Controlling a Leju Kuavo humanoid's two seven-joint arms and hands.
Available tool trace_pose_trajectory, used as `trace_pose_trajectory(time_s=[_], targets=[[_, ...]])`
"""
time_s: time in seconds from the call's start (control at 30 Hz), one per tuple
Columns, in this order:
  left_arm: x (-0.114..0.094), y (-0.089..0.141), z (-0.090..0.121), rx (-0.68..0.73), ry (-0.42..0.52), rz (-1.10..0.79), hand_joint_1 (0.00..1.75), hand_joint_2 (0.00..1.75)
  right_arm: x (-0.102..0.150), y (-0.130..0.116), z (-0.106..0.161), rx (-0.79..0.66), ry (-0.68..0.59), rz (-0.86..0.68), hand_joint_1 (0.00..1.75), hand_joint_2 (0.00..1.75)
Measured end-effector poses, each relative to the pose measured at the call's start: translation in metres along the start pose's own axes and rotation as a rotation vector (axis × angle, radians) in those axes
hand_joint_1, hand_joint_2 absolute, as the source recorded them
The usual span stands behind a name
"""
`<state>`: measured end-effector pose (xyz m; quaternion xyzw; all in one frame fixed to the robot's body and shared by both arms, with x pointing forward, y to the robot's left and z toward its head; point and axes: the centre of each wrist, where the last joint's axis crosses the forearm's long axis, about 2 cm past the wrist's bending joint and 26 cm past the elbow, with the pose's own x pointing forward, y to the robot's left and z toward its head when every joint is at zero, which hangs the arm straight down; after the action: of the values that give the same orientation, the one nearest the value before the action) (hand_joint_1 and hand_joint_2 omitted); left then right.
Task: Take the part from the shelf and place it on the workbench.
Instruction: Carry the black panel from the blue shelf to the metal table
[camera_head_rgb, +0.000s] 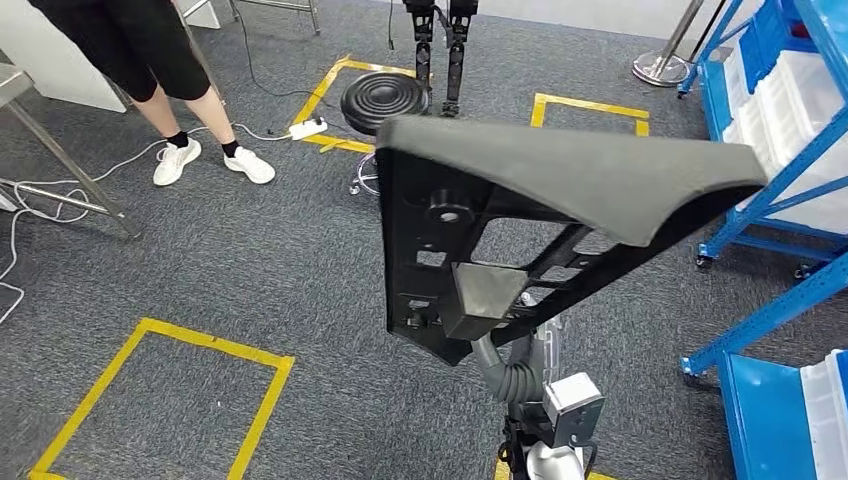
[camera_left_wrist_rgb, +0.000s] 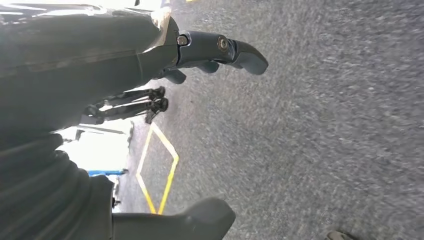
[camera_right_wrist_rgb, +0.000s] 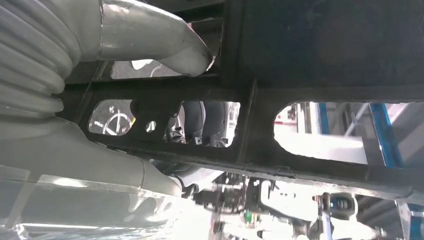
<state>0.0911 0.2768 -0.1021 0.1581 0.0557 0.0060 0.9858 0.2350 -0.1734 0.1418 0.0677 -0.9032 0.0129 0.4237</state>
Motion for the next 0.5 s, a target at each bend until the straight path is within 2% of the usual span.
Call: trace_pose_trajectory(time_s=[0.5], targets=[[-0.0009, -0.0004, -0.0001, 0.007, -0.001, -0.008, 0.00, 1.75, -0.0008, -0.0010, -0.0011, 0.004, 0.000, 0.001, 1.75, 1.75]])
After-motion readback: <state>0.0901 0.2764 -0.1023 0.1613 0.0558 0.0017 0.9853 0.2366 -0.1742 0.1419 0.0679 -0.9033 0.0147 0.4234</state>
